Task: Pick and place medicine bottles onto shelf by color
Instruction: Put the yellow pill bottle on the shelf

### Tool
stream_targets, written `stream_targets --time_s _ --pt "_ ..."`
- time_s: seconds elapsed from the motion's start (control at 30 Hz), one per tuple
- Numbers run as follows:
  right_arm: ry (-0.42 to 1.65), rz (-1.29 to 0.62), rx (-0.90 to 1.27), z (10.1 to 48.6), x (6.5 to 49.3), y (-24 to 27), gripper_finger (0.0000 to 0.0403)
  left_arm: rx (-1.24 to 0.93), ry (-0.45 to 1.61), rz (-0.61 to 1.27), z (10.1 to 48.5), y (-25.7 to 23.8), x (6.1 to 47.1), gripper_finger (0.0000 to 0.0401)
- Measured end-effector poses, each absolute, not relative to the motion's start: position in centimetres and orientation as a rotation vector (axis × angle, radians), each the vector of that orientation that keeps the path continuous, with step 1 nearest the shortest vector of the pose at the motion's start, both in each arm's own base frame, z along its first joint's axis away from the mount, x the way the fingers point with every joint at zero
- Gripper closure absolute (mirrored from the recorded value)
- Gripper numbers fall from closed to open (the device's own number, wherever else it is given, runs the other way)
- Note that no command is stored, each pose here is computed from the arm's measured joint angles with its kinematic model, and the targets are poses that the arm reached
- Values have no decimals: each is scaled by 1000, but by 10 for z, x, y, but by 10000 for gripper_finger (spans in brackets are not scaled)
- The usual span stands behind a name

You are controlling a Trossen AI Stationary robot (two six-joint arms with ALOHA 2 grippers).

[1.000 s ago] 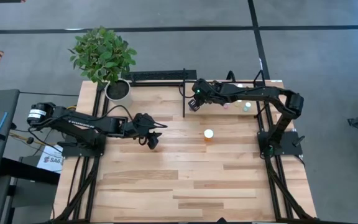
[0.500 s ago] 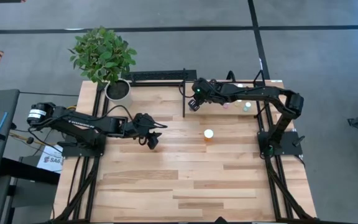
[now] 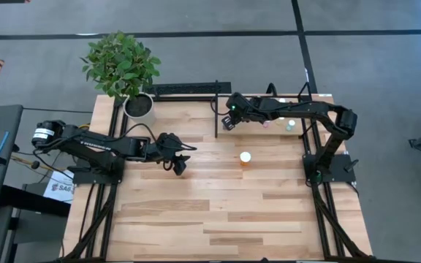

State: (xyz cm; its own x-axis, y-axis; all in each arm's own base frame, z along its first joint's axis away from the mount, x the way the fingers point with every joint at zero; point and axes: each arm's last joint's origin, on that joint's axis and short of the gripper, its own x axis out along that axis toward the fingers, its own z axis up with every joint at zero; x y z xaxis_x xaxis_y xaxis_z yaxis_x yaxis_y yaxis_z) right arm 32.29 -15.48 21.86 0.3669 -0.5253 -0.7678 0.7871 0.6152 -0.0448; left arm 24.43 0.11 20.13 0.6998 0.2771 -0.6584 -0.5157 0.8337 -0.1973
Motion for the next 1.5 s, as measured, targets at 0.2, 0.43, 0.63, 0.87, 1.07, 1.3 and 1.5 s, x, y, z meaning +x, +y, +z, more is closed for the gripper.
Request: stream_targets --time_s 0.2,0.43,0.63,0.87,1.07,1.3,1.5 --pt "840 -897 414 217 321 -154 266 -386 660 454 201 1 244 191" --pt "829 -907 434 217 321 -153 262 -387 660 454 201 1 244 191" --pt "816 -921 462 217 321 -153 262 -388 659 454 201 1 244 191" --pt "808 -931 485 217 321 -153 262 -388 660 454 201 1 244 191" --pt "816 -930 486 216 320 -153 261 -388 659 454 201 1 244 191" --pt "819 -931 485 216 320 -153 247 -388 660 455 201 1 244 191" --pt "821 -931 485 216 320 -153 230 -389 659 455 201 1 244 191"
